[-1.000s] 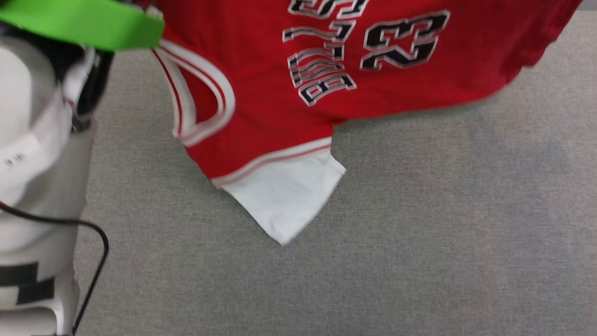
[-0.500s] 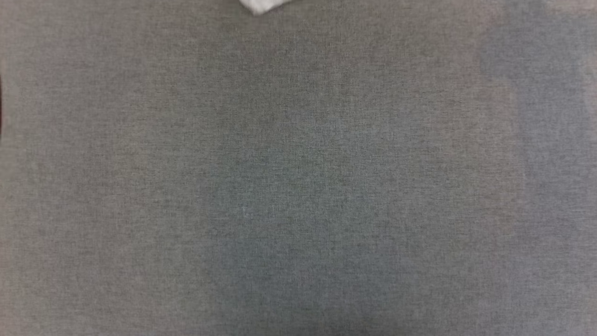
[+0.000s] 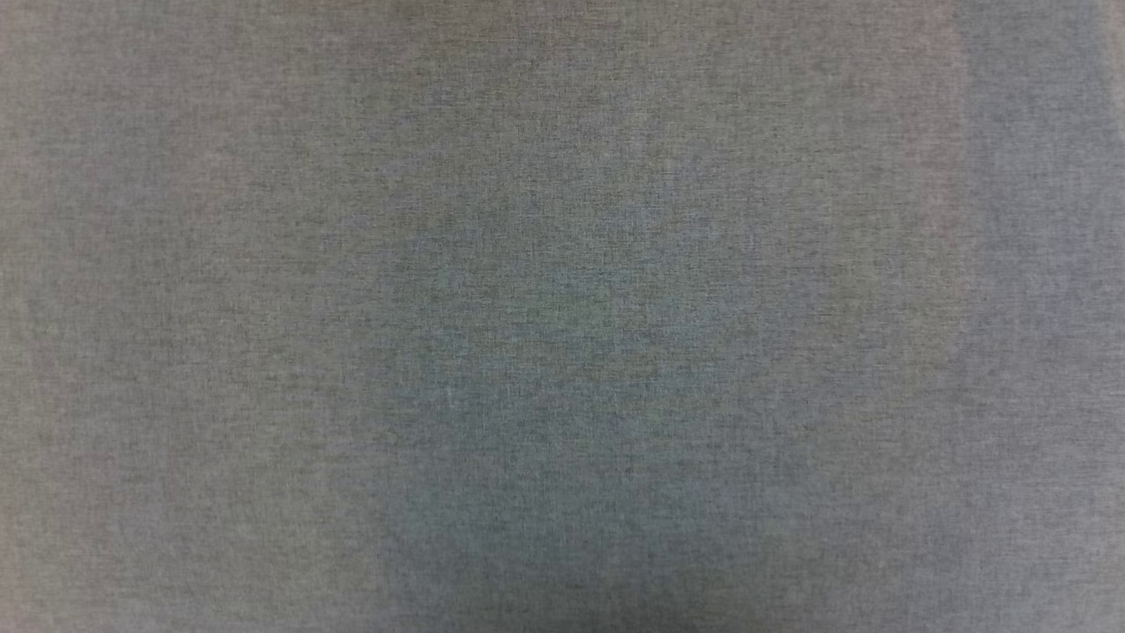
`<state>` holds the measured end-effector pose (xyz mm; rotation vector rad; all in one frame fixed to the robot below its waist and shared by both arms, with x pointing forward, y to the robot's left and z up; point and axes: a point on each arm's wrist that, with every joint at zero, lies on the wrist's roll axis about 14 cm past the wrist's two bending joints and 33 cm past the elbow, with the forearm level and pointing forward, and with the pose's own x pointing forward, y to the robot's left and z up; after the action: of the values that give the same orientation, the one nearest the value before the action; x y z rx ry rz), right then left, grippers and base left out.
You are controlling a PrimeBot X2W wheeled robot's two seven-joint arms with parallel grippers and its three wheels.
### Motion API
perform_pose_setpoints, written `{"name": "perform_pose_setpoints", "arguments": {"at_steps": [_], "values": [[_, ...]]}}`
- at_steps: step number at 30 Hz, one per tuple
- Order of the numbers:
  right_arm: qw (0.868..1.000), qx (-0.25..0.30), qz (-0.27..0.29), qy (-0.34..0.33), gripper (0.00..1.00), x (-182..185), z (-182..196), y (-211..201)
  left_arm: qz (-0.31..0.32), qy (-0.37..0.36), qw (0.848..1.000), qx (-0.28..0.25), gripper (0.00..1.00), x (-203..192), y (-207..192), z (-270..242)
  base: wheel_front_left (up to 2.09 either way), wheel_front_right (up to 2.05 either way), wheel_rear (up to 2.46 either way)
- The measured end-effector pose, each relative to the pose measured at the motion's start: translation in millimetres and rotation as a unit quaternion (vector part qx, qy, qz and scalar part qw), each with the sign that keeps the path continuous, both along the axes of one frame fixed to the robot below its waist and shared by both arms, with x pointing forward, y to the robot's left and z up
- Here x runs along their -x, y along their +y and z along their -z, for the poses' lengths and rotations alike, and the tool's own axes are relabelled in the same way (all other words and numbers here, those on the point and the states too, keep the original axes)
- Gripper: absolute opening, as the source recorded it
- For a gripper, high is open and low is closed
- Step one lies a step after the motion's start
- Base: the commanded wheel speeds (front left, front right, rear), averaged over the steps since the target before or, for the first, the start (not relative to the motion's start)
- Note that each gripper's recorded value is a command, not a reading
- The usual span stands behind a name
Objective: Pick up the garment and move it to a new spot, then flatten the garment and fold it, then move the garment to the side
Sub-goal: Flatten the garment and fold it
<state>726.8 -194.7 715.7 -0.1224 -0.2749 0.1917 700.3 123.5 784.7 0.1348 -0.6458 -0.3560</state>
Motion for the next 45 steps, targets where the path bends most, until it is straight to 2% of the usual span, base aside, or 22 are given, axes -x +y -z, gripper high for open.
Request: {"name": "perform_pose_setpoints", "arguments": {"at_steps": [9,19,20,30,35,42,45], "values": [[0.995,-0.009,-0.039,0.093,0.00,17.5,98.0,22.1,0.000,0.100,0.995,-0.007,0.00,4.5,16.3,95.2,0.00,0.00,0.00],[0.979,-0.007,-0.076,0.187,0.00,83.5,185.3,31.9,0.014,0.200,0.980,-0.001,0.00,66.3,24.9,185.5,0.00,0.00,0.00],[0.973,-0.005,-0.086,0.214,0.00,110.5,206.0,32.6,0.005,0.228,0.974,0.002,0.00,92.2,33.2,210.4,0.00,0.00,0.00],[0.950,-0.009,-0.117,0.291,0.00,207.0,253.5,32.2,0.000,0.329,0.944,0.036,0.00,199.1,34.4,282.6,0.00,0.00,0.00],[0.936,-0.015,-0.116,0.333,0.00,258.2,275.8,21.5,-0.015,0.385,0.921,0.051,0.00,256.9,40.5,315.2,0.00,0.00,0.00],[0.920,-0.024,-0.121,0.371,0.00,320.2,296.8,14.9,-0.031,0.436,0.895,0.089,0.00,322.9,44.9,336.6,0.00,0.00,0.00],[0.914,-0.023,-0.121,0.385,0.00,342.6,304.1,11.0,-0.035,0.463,0.879,0.108,0.00,350.5,45.1,346.9,0.00,0.00,0.00]]}}
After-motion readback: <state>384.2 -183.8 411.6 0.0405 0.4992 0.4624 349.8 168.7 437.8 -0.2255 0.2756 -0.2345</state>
